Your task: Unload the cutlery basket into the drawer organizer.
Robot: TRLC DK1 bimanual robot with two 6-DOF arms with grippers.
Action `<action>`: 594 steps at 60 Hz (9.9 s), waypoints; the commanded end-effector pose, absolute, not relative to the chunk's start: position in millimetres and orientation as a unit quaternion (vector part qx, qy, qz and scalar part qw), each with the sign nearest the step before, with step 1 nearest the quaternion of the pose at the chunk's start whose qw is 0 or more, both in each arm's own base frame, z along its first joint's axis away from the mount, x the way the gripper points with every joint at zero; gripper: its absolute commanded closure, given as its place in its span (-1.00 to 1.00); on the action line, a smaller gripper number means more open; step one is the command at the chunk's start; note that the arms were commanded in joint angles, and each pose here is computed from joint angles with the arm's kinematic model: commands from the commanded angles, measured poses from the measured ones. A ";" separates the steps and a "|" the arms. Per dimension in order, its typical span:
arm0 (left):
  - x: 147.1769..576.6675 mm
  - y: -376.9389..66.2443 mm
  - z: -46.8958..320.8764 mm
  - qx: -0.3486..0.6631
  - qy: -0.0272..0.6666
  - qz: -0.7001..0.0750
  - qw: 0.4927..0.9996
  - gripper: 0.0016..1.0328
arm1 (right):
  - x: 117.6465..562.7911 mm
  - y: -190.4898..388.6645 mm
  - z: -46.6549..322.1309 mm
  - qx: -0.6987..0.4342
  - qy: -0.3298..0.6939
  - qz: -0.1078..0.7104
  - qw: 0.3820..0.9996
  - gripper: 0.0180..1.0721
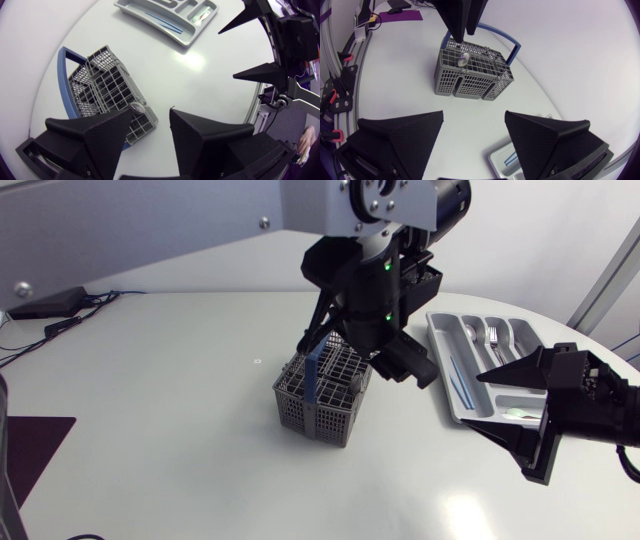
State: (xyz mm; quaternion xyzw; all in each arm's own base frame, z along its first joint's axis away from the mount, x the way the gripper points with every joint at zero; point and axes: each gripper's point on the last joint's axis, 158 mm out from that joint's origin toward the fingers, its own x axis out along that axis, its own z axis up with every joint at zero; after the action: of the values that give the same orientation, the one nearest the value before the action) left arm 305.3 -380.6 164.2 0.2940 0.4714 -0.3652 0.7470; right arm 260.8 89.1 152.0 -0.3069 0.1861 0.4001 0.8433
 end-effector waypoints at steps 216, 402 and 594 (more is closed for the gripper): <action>317.4 -367.4 203.5 -0.077 0.588 -0.299 0.748 0.72 | 239.7 90.1 153.9 -0.328 0.178 0.396 0.839 -0.69; 274.1 -374.9 242.2 0.094 0.513 -0.454 0.723 -0.91 | 229.7 100.2 142.2 -0.303 0.201 0.459 0.811 0.89; 302.3 -270.3 195.3 0.142 0.380 -0.331 0.852 -0.77 | 327.2 90.2 130.6 -0.317 0.260 0.305 0.859 -0.56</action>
State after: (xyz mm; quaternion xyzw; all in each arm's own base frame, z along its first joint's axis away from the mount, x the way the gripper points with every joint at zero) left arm 302.8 -280.1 197.8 0.1361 0.3873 -0.3356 0.8478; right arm 322.5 67.6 117.2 -0.3719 0.2447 0.2971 0.8447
